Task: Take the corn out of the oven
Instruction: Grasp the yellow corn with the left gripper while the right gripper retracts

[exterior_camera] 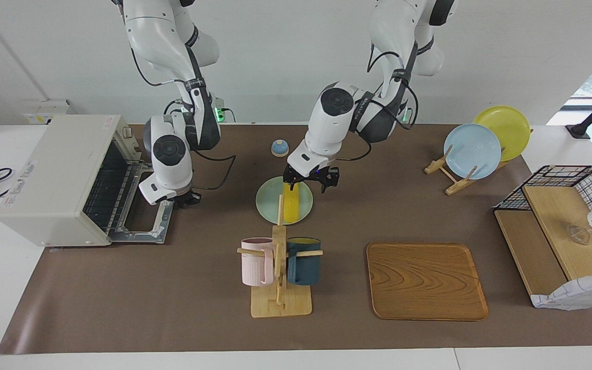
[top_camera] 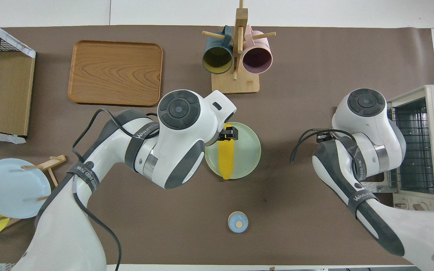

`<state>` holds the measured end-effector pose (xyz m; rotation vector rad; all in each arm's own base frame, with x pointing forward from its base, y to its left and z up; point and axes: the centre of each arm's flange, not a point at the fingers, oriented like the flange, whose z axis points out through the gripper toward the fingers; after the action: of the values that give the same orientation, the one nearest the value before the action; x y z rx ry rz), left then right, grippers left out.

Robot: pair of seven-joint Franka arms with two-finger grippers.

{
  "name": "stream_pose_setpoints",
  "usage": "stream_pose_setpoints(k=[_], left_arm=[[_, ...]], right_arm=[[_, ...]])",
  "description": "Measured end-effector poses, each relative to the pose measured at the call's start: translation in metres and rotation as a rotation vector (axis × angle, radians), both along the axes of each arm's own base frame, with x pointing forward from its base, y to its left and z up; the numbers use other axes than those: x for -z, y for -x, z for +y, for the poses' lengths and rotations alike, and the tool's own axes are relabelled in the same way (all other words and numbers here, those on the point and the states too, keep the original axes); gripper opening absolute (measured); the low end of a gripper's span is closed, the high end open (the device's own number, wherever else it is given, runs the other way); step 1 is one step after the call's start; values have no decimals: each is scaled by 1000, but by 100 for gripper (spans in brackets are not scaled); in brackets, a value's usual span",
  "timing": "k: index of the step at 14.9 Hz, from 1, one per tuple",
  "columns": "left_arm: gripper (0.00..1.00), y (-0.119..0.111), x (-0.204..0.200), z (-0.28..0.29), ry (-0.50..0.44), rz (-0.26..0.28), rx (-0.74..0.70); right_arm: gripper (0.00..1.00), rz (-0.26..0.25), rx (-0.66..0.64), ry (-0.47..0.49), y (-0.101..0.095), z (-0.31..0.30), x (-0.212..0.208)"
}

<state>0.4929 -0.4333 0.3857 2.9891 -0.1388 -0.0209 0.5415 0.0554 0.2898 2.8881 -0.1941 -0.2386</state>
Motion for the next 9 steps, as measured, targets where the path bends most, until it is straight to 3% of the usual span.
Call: stream_pose_setpoints(k=[5,9], left_arm=[[100,7,37,-20,-5,3,-20],[100,9,56,-22,-2,0,-48]], right_arm=[[1,9,-82,53,2,-3,3],[1,55,-166,73,0,3,-8]])
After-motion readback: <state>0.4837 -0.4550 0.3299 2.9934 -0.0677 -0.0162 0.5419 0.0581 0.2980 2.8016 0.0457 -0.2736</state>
